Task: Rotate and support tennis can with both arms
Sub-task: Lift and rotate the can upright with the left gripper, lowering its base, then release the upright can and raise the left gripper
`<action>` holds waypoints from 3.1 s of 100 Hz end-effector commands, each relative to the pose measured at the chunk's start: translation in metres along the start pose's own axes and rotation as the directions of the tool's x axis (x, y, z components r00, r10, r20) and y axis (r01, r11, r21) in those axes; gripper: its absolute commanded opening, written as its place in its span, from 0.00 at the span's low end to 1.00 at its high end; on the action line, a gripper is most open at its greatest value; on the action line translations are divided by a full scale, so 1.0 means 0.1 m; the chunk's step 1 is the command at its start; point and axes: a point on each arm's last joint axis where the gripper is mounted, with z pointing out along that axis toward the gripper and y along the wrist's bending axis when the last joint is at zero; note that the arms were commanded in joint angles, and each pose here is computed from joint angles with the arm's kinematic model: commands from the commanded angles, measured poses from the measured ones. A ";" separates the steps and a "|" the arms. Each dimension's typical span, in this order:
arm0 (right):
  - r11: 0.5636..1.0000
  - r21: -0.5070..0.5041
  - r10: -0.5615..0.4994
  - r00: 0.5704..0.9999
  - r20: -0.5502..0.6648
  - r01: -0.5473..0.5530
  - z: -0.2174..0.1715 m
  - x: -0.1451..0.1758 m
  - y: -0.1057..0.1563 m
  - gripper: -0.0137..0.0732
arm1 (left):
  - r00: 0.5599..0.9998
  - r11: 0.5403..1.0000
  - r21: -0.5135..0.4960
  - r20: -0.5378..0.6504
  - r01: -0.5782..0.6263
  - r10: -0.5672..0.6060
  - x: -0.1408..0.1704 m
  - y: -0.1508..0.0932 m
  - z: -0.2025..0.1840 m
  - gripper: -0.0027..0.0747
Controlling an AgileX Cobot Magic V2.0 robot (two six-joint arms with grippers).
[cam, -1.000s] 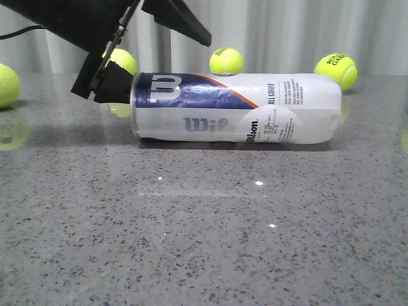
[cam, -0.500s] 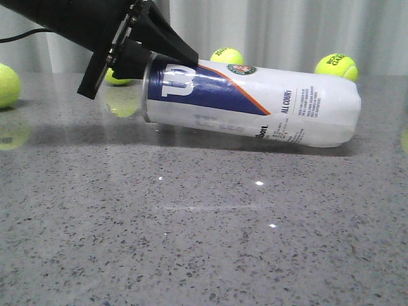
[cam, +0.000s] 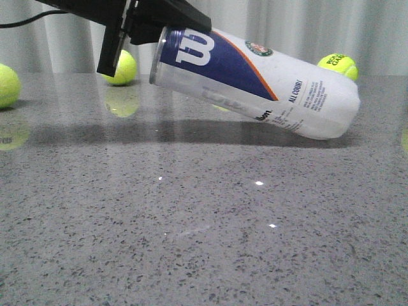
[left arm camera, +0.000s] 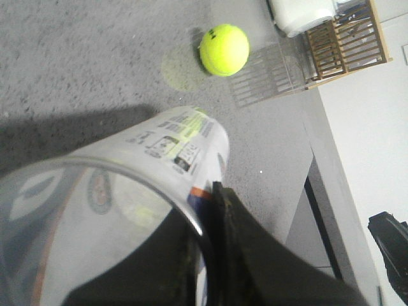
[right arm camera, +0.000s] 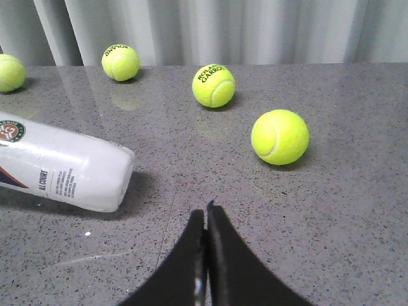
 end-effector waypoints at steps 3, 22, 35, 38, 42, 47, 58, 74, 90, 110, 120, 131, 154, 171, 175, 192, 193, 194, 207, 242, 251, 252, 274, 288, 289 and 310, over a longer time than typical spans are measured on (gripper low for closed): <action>1.000 0.003 -0.002 0.996 0.090 0.002 -0.02 -0.14 0.00 0.08 | 0.986 0.987 0.057 0.090 -0.149 0.143 -0.09 -0.50 -0.22 0.01; 1.000 0.003 -0.002 0.996 0.090 0.002 -0.02 -0.14 0.00 0.08 | 0.933 0.940 -0.040 0.114 -0.340 0.342 -0.16 -1.02 -0.55 0.01; 1.000 0.003 -0.002 0.996 0.090 0.002 -0.02 -0.14 0.00 0.08 | 0.893 0.883 -0.188 0.054 -0.430 0.446 -0.22 -1.24 -0.74 0.01; 1.000 0.003 -0.002 0.996 0.090 0.002 -0.02 -0.14 0.00 0.08 | 0.893 0.876 -0.220 0.040 -0.430 0.448 -0.23 -1.26 -0.78 0.01; 1.000 0.003 -0.002 0.996 0.090 0.002 -0.02 -0.14 0.00 0.08 | 0.885 0.855 -0.269 0.023 -0.443 0.465 -0.26 -1.30 -0.83 0.01; 1.000 0.003 -0.002 0.996 0.090 0.002 -0.02 -0.14 0.00 0.08 | 0.881 0.833 -0.329 0.007 -0.445 0.474 -0.28 -1.32 -0.87 0.01; 1.000 0.003 -0.002 0.996 0.090 0.002 -0.02 -0.14 0.00 0.08 | 0.868 0.775 -0.431 -0.044 -0.463 0.494 -0.29 -1.35 -0.91 0.01; 1.000 0.003 -0.002 0.996 0.090 0.002 -0.02 -0.14 0.00 0.08 | 0.863 0.705 -0.516 -0.162 -0.487 0.478 -0.20 -1.37 -0.87 0.01; 1.000 0.003 -0.002 0.996 0.090 0.002 -0.02 -0.14 0.00 0.08 | 0.853 0.657 -0.548 -0.273 -0.518 0.445 -0.07 -1.40 -0.79 0.01; 1.000 0.003 -0.002 0.996 0.090 0.002 -0.02 -0.14 0.00 0.08 | 0.841 0.651 -0.532 -0.334 -0.542 0.426 0.02 -1.43 -0.73 0.01; 1.000 0.003 -0.002 0.996 0.090 0.002 -0.02 -0.14 0.00 0.08 | 0.840 0.651 -0.532 -0.332 -0.542 0.429 0.02 -1.43 -0.73 0.01; 1.000 0.003 -0.002 0.996 0.090 0.002 -0.02 -0.14 0.00 0.08 | 0.843 0.652 -0.535 -0.319 -0.537 0.432 0.01 -1.43 -0.73 0.01; 1.000 0.003 -0.002 0.996 0.090 0.002 -0.02 -0.14 0.00 0.08 | 0.843 0.650 -0.538 -0.303 -0.537 0.445 -0.01 -1.44 -0.73 0.09; 1.000 0.003 -0.002 0.996 0.090 0.002 -0.02 -0.14 0.00 0.08 | 0.842 0.649 -0.540 -0.289 -0.537 0.456 -0.02 -1.44 -0.72 0.37; 1.000 0.003 -0.002 0.996 0.090 0.002 -0.02 -0.14 0.00 0.08 | 0.842 0.648 -0.540 -0.287 -0.537 0.458 -0.03 -1.45 -0.72 0.44; 1.000 0.003 -0.002 0.996 0.090 0.002 -0.02 -0.14 0.00 0.08 | 0.837 0.643 -0.547 -0.241 -0.536 0.492 -0.07 -1.47 -0.71 0.65; 1.000 0.003 -0.002 0.996 0.090 0.002 -0.02 -0.14 0.00 0.08 | 0.836 0.643 -0.547 -0.238 -0.536 0.494 -0.08 -1.47 -0.71 0.65; 1.000 0.003 -0.002 0.996 0.090 0.002 -0.02 -0.14 0.00 0.08 | 0.835 0.642 -0.548 -0.231 -0.536 0.499 -0.08 -1.47 -0.71 0.65; 1.000 0.003 -0.002 0.996 0.090 0.002 -0.02 -0.14 0.00 0.08 | 0.825 0.643 -0.552 -0.160 -0.530 0.543 -0.15 -1.50 -0.69 0.65; 1.000 0.003 -0.002 0.996 0.090 0.002 -0.02 -0.14 0.00 0.08 | 0.799 0.629 -0.581 -0.061 -0.516 0.598 -0.41 -1.38 -0.50 0.65; 1.000 0.003 -0.002 0.996 0.090 0.002 -0.02 -0.14 0.00 0.08 | 0.788 0.625 -0.586 -0.038 -0.516 0.615 -0.46 -1.40 -0.48 0.65; 1.000 0.003 -0.002 0.996 0.090 0.002 -0.02 -0.14 0.00 0.08 | 0.787 0.625 -0.586 -0.036 -0.516 0.616 -0.47 -1.41 -0.49 0.65; 1.000 0.003 -0.002 0.996 0.090 0.002 -0.02 -0.14 0.00 0.08 | 0.786 0.623 -0.586 -0.039 -0.518 0.617 -0.47 -1.42 -0.49 0.65; 1.000 0.003 -0.002 0.996 0.090 0.002 -0.02 -0.14 0.00 0.08 | 0.767 0.615 -0.592 -0.006 -0.520 0.642 -0.50 -1.48 -0.53 0.64; 1.000 0.003 -0.002 0.996 0.090 0.002 -0.02 -0.14 0.00 0.08 | 0.764 0.613 -0.595 -0.003 -0.521 0.646 -0.50 -1.49 -0.54 0.64; 1.000 0.003 -0.002 0.996 0.090 0.002 -0.02 -0.14 0.00 0.08 | 0.675 0.582 -0.623 0.113 -0.523 0.729 -0.46 -1.71 -0.76 0.34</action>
